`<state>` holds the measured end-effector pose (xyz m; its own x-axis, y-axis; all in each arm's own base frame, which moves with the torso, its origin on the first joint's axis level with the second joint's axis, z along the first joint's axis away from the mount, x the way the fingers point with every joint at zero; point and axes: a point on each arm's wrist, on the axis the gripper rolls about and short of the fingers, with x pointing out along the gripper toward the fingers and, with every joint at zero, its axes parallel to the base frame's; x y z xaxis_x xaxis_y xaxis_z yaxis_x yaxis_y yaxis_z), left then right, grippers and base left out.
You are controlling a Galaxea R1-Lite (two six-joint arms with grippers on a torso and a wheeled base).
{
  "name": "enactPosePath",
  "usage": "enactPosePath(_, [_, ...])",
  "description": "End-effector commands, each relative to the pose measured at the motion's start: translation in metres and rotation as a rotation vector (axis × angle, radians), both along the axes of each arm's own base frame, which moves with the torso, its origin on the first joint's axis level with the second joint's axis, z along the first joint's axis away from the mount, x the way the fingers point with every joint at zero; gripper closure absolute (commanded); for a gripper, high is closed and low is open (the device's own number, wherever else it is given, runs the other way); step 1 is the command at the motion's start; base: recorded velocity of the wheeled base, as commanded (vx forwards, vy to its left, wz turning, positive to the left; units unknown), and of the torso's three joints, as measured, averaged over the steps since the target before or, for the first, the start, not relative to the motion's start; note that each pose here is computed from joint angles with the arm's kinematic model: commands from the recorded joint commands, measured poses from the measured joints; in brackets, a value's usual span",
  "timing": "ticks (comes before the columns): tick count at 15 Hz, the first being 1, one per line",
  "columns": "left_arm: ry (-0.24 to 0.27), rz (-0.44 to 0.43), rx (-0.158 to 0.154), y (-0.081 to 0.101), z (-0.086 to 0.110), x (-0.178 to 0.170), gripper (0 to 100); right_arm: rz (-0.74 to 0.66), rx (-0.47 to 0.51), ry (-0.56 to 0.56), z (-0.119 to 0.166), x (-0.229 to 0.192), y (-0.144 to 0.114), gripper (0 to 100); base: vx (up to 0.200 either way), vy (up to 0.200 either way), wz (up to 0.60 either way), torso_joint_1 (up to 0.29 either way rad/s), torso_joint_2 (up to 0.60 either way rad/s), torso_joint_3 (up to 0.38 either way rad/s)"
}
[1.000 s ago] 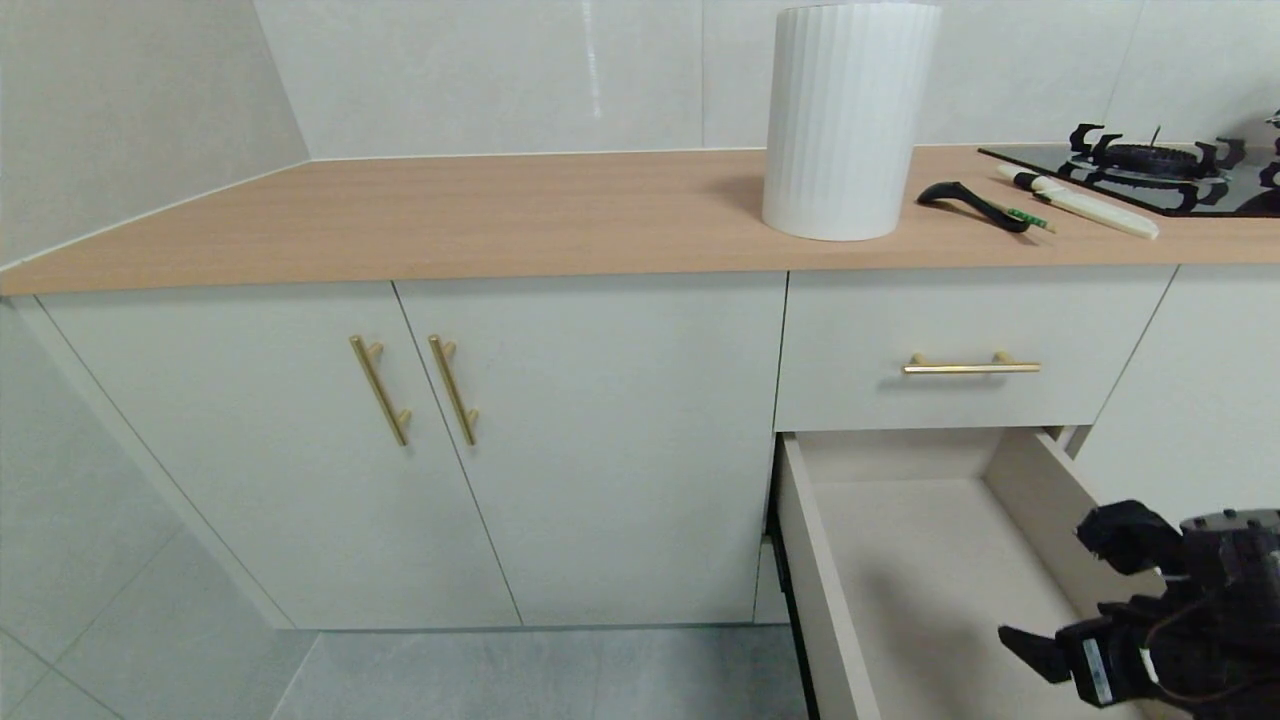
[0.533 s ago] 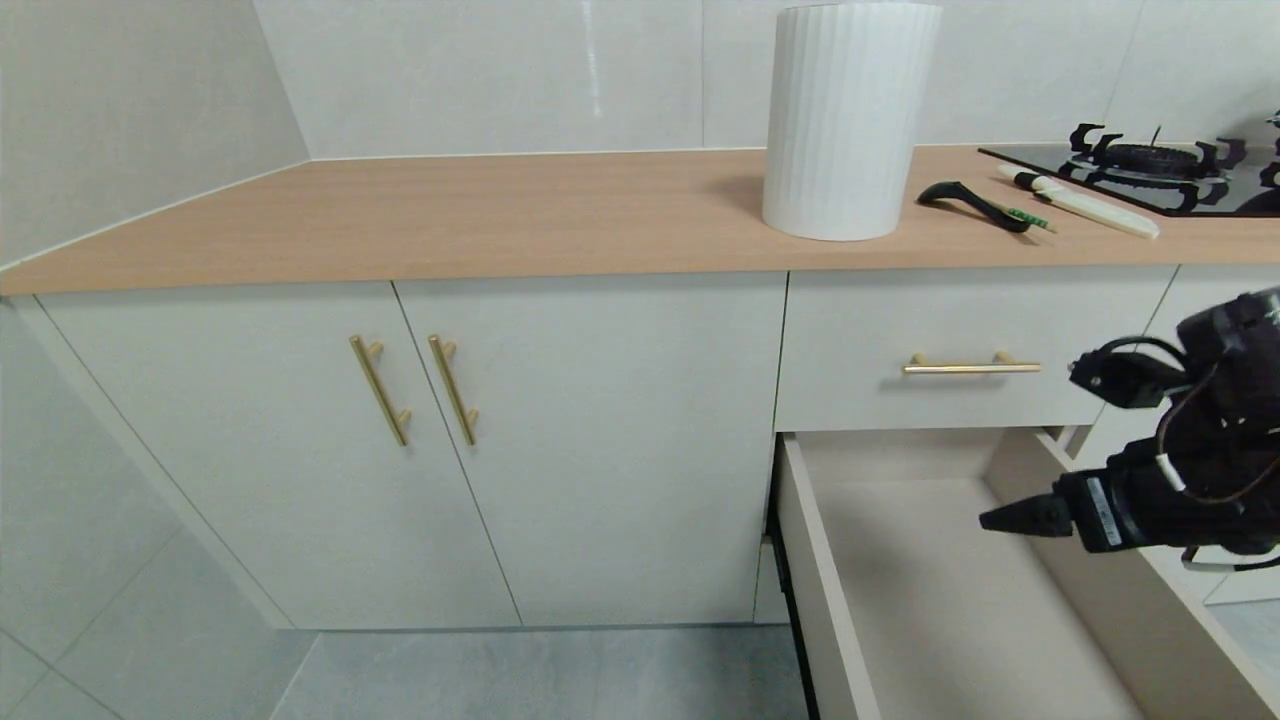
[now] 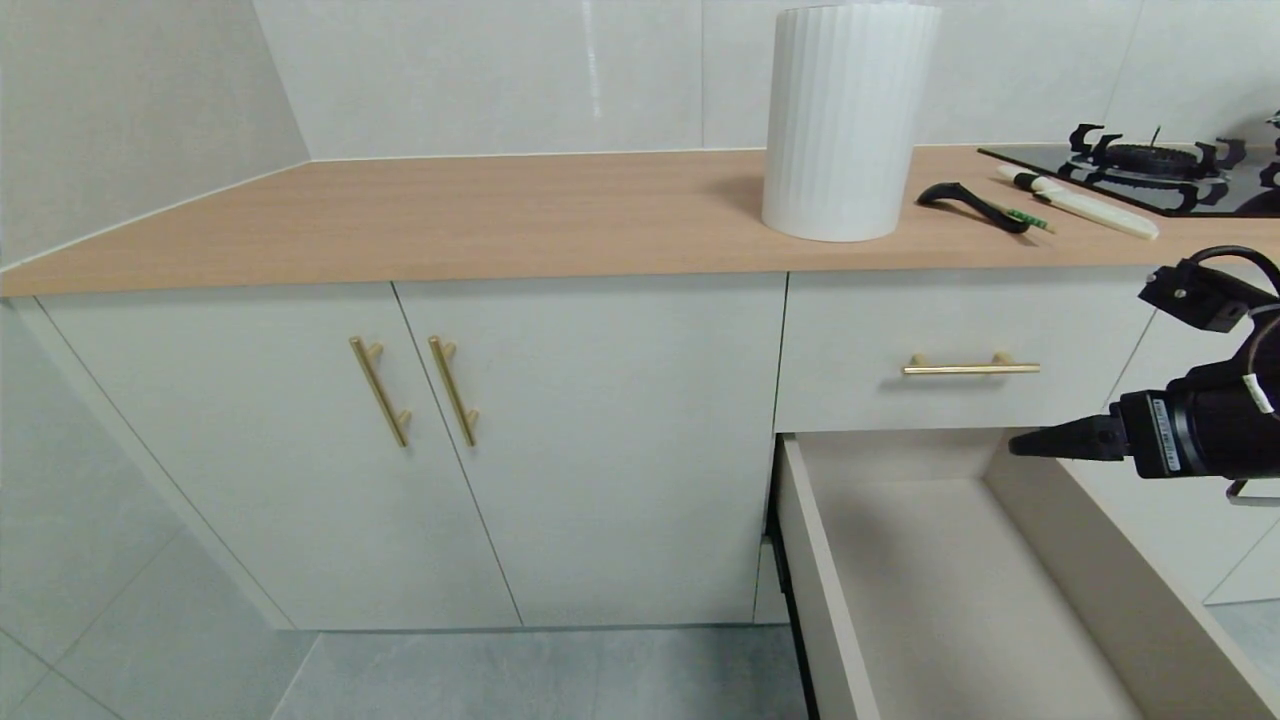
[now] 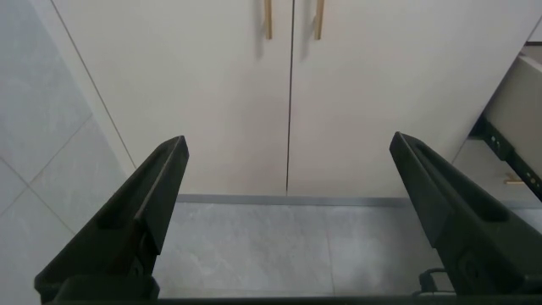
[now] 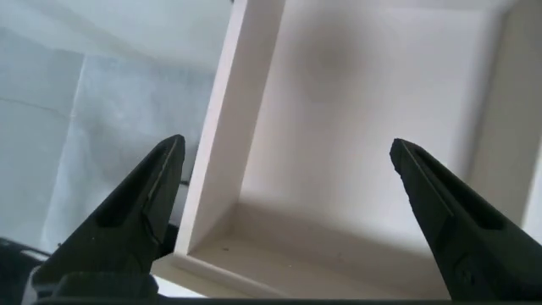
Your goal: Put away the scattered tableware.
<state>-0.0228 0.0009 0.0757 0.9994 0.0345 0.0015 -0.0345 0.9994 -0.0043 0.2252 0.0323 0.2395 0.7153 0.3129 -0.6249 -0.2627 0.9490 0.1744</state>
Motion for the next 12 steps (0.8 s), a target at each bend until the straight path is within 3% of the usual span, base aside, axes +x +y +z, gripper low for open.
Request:
enactPosePath(1, [0.0,0.001,0.0,0.0,0.0,0.0,0,0.006,-0.026,-0.026,0.002,-0.009,-0.002,0,0.0,0.0,0.0,0.066,-0.21,-0.154])
enactPosePath(4, [0.0,0.001,0.0,0.0,0.0,0.0,0,-0.003,-0.045,-0.03,0.002,-0.011,-0.002,0,0.0,0.0,0.0,0.111,-0.25,-0.24])
enactPosePath(9, [0.0,0.001,0.0,0.0,0.0,0.0,0,-0.004,-0.045,-0.033,0.003,-0.009,-0.002,0,0.0,0.0,0.0,0.121,-0.5,-0.275])
enactPosePath(12, [0.0,0.001,0.0,0.0,0.0,0.0,0,-0.017,-0.034,-0.141,0.012,0.015,-0.001,0,0.0,0.0,0.0,0.243,-0.44,-0.258])
